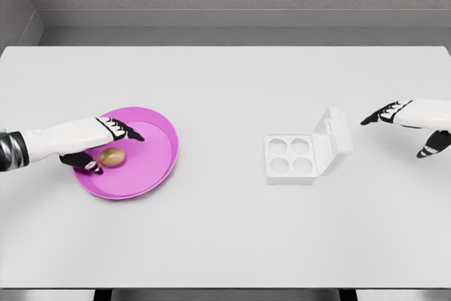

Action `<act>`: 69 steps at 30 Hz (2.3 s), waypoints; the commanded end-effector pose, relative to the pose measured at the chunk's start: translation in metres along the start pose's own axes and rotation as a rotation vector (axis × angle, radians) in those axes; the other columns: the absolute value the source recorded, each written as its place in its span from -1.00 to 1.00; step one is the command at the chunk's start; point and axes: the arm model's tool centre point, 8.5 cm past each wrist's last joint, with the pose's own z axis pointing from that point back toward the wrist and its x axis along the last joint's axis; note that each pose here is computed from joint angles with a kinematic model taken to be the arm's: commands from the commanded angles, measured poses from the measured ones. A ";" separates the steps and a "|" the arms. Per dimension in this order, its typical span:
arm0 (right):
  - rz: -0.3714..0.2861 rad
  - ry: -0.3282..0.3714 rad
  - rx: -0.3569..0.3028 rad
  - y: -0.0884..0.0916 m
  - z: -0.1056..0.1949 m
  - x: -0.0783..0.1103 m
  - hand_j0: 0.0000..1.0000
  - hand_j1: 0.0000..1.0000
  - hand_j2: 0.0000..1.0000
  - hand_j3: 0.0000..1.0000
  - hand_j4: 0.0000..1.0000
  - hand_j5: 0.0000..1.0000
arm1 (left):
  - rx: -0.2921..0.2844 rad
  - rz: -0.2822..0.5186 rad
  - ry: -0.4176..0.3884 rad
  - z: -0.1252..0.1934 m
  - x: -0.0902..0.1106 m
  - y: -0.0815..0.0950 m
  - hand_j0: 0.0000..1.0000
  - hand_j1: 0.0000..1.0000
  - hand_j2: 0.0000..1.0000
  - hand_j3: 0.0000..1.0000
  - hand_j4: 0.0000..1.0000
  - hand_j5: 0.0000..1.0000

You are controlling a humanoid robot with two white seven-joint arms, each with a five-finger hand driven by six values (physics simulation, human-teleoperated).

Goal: Pack egg into the box and close the box lid

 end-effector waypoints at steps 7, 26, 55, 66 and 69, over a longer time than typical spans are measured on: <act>-0.005 0.000 -0.002 0.000 0.000 0.000 1.00 1.00 1.00 1.00 1.00 1.00 | 0.006 0.019 -0.013 0.000 0.002 -0.001 -0.28 -0.28 -0.28 -0.28 -0.28 -0.28; -0.004 0.002 -0.003 -0.001 0.001 0.000 1.00 1.00 1.00 1.00 1.00 1.00 | 0.055 -0.020 -0.165 -0.014 0.050 0.013 -0.59 -0.59 -0.59 -0.59 -0.59 -0.59; -0.002 0.006 -0.007 -0.003 0.003 -0.001 1.00 1.00 1.00 1.00 1.00 1.00 | 0.192 -0.078 -0.373 -0.072 0.115 0.052 -0.59 -0.59 -0.59 -0.59 -0.59 -0.59; -0.002 0.006 -0.007 -0.003 0.003 -0.001 1.00 1.00 1.00 1.00 1.00 1.00 | 0.246 -0.072 -0.420 -0.088 0.129 0.066 -0.58 -0.58 -0.58 -0.58 -0.58 -0.58; -0.002 0.006 -0.007 -0.003 0.003 -0.001 1.00 1.00 1.00 1.00 1.00 1.00 | 0.260 -0.066 -0.438 -0.093 0.135 0.068 -0.57 -0.57 -0.57 -0.57 -0.57 -0.57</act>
